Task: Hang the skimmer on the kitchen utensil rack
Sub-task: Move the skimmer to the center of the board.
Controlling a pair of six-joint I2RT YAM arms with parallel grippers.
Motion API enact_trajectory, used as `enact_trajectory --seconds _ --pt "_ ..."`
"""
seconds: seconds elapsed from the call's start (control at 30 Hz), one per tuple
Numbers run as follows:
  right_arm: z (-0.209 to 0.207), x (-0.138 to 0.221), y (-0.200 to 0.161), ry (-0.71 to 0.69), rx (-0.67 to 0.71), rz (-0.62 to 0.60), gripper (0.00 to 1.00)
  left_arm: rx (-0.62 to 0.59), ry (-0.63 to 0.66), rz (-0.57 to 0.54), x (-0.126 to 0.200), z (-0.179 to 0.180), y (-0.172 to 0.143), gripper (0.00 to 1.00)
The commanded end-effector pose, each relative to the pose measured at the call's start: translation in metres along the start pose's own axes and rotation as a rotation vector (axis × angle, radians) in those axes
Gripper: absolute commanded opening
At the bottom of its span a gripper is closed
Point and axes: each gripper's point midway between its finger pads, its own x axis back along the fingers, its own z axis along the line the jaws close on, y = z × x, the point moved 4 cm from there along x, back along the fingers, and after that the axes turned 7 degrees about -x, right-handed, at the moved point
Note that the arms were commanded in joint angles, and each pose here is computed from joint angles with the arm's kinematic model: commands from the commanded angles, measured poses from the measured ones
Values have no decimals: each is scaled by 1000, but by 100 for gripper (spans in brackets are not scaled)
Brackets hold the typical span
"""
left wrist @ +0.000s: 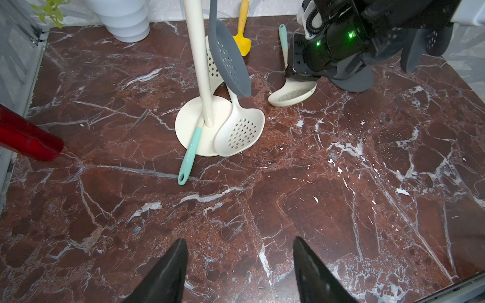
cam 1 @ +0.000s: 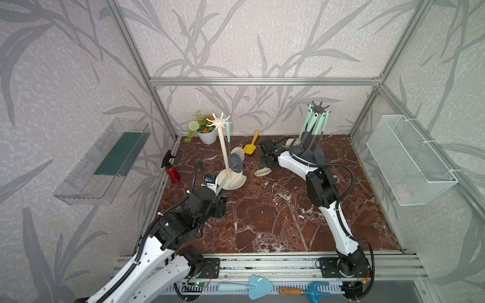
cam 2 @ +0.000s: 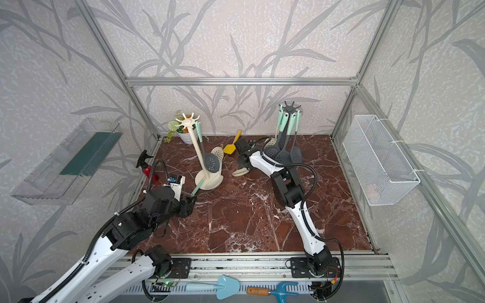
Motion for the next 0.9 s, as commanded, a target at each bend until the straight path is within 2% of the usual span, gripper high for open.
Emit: enact_trajectory --seconds 0.0,0.3,0.43,0.67,0.87 --pt "-5 23 -14 50 19 33 1 -4 -36 -20 3 -3 2 62" --pt "-41 42 -85 67 63 130 1 -13 -63 1 -2 -8 0 62" --pt "-50 42 -106 98 70 172 7 -19 -74 12 -4 -11 -1 62" --pt "-50 54 -94 72 200 146 30 -26 -88 20 -8 -14 1 62" --pt "-53 46 -83 46 208 162 37 -27 -67 18 -7 -11 0 62"
